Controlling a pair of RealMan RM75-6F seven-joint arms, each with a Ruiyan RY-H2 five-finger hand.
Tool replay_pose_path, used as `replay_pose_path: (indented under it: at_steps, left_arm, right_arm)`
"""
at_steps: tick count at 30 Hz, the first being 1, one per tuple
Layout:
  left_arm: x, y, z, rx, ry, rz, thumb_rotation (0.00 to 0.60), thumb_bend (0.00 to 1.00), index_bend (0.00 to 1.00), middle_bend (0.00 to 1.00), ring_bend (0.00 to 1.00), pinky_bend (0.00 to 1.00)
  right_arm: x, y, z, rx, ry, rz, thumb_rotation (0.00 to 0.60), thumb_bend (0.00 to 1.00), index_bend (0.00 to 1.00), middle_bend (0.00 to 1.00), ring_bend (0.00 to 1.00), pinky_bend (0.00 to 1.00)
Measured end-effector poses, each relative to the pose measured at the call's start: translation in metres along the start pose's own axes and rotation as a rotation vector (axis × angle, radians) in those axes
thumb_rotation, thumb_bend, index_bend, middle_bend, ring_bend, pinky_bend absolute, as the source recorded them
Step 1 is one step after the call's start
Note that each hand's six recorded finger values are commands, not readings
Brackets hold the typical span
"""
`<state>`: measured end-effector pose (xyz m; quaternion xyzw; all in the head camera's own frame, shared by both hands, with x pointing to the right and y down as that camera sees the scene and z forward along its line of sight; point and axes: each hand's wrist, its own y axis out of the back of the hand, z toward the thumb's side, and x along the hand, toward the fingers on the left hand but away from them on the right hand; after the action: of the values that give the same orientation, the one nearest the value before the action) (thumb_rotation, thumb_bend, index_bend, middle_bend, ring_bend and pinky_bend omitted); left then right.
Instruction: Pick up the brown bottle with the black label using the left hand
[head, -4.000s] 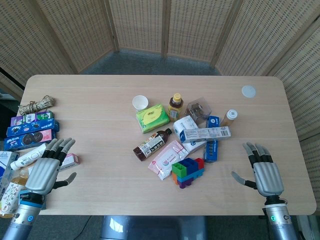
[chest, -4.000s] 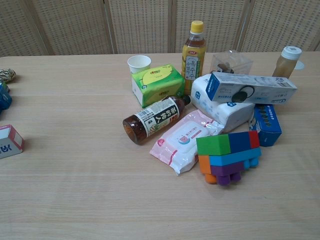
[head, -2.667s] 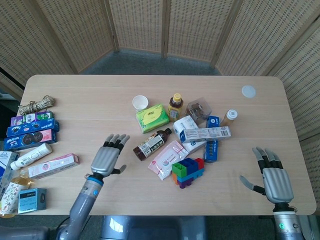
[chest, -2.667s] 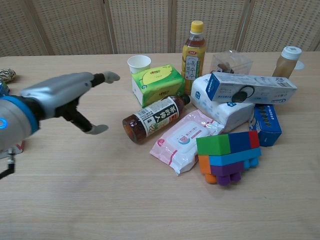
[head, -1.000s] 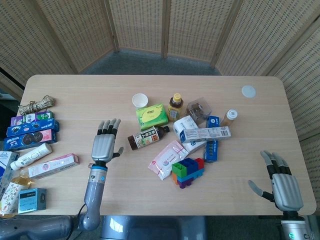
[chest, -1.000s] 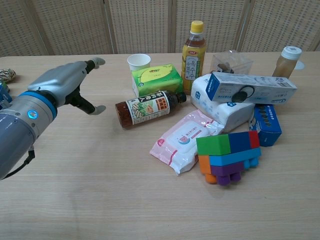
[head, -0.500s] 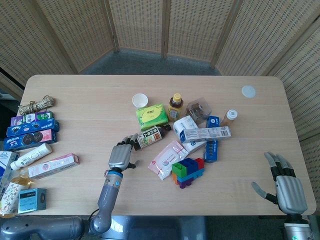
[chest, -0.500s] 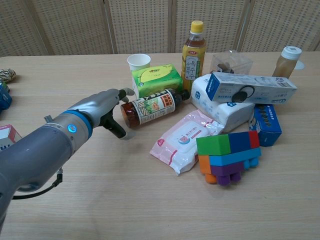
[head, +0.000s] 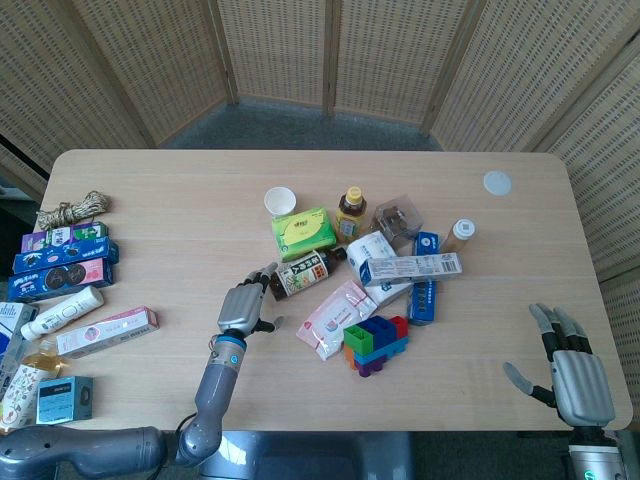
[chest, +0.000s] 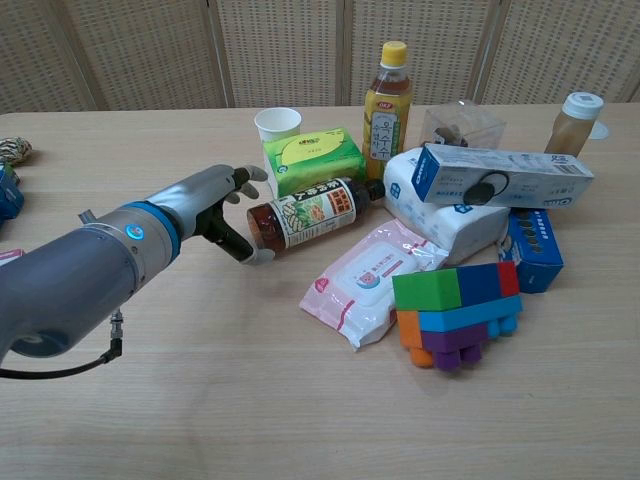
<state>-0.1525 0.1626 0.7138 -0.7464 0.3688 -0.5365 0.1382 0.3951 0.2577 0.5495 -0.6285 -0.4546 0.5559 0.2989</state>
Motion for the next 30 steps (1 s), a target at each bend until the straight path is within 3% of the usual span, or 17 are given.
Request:
replay_pose_path:
  at_steps: [19, 30]
  left_arm:
    - [0.019, 0.011, 0.001, 0.014, 0.026, 0.010, 0.600, 0.31, 0.00, 0.12, 0.11, 0.24]
    - [0.038, -0.007, 0.026, 0.036, -0.006, -0.014, 0.600, 0.32, 0.01, 0.14, 0.12, 0.24]
  right_arm:
    - [0.004, 0.003, -0.004, 0.004, -0.015, -0.010, 0.004, 0.19, 0.00, 0.03, 0.00, 0.00]
    - [0.006, 0.008, -0.003, 0.010, -0.018, -0.018, 0.002, 0.19, 0.00, 0.03, 0.00, 0.00]
